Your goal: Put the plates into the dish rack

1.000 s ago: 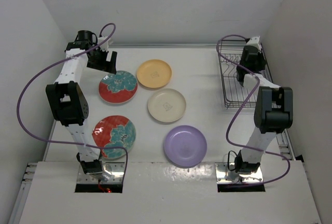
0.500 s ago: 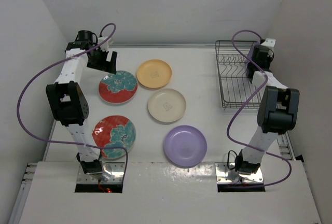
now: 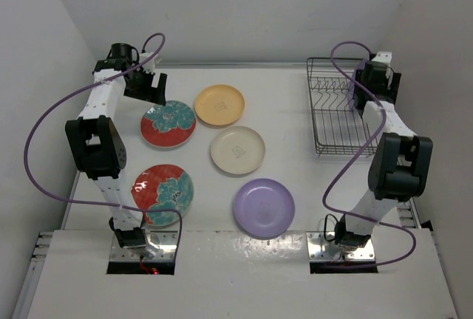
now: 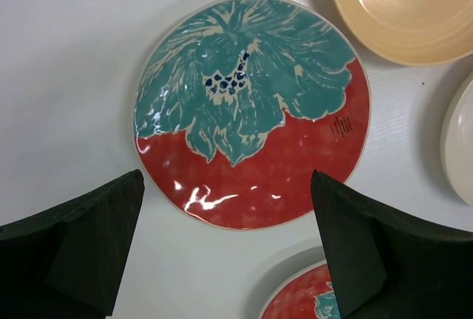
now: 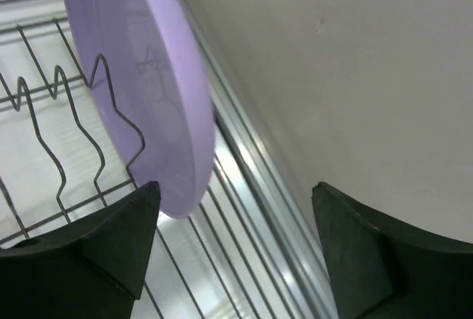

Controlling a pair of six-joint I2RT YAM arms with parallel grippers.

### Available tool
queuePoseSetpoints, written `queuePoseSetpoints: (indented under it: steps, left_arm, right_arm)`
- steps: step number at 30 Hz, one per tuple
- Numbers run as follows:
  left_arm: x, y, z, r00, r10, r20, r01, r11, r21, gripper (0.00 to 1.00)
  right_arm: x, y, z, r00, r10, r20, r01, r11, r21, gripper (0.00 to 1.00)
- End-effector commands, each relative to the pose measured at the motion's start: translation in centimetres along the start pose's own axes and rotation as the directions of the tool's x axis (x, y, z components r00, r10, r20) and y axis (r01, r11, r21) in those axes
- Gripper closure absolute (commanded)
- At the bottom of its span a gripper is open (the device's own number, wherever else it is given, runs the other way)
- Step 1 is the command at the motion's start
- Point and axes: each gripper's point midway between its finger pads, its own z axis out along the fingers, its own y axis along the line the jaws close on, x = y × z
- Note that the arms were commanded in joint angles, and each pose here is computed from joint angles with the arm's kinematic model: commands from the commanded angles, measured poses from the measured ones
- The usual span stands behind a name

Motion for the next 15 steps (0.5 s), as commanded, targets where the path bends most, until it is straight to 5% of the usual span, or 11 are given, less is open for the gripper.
queuePoseSetpoints:
  steps: [1, 5, 9, 10, 12, 13, 15]
  left_arm:
    - [-2.2, -0.5, -2.0, 0.997, 0.031, 0.068, -0.031, 1.000, -0.001, 0.01]
    - [-3.0, -1.2, -3.3, 0.994, 0.050, 0.098, -0.049, 0.999, -0.008, 0.01]
    - [-3.1, -1.6, -4.4, 0.992, 0.063, 0.111, -0.061, 0.998, -0.027, 0.01]
    - [-2.6, -1.8, -4.3, 0.993, 0.060, 0.100, -0.057, 0.998, -0.023, 0.01]
    - [-2.6, -2.3, -5.4, 0.990, 0.082, 0.113, -0.078, 0.996, -0.036, 0.01]
    - [-1.9, -2.5, -5.4, 0.992, 0.078, 0.103, -0.075, 0.997, -0.031, 0.01]
    - [-1.5, -3.2, -6.3, 0.989, 0.082, 0.122, -0.083, 0.997, -0.001, 0.01]
  right_arm:
    - [-4.3, -2.2, -2.9, 0.995, 0.015, 0.094, -0.017, 1.000, 0.019, 0.16]
    - [-6.2, -3.5, -6.2, 0.989, 0.047, 0.138, -0.053, 0.998, 0.039, 0.01]
    - [-6.2, -2.1, -10.8, 0.984, 0.174, 0.041, -0.167, 0.976, -0.141, 0.01]
    - [-7.2, 0.4, -13.6, 0.976, 0.212, 0.041, -0.186, 0.920, -0.345, 0.01]
    - [-3.9, 3.8, -15.9, 0.970, 0.225, -0.090, -0.239, 0.830, -0.503, 0.10]
    - [-4.5, 6.7, -20.7, 0.970, 0.225, -0.093, -0.222, 0.660, -0.718, 0.14]
    - [-1.9, 11.1, -25.9, 0.977, 0.163, -0.140, -0.203, 0.474, -0.857, 0.29]
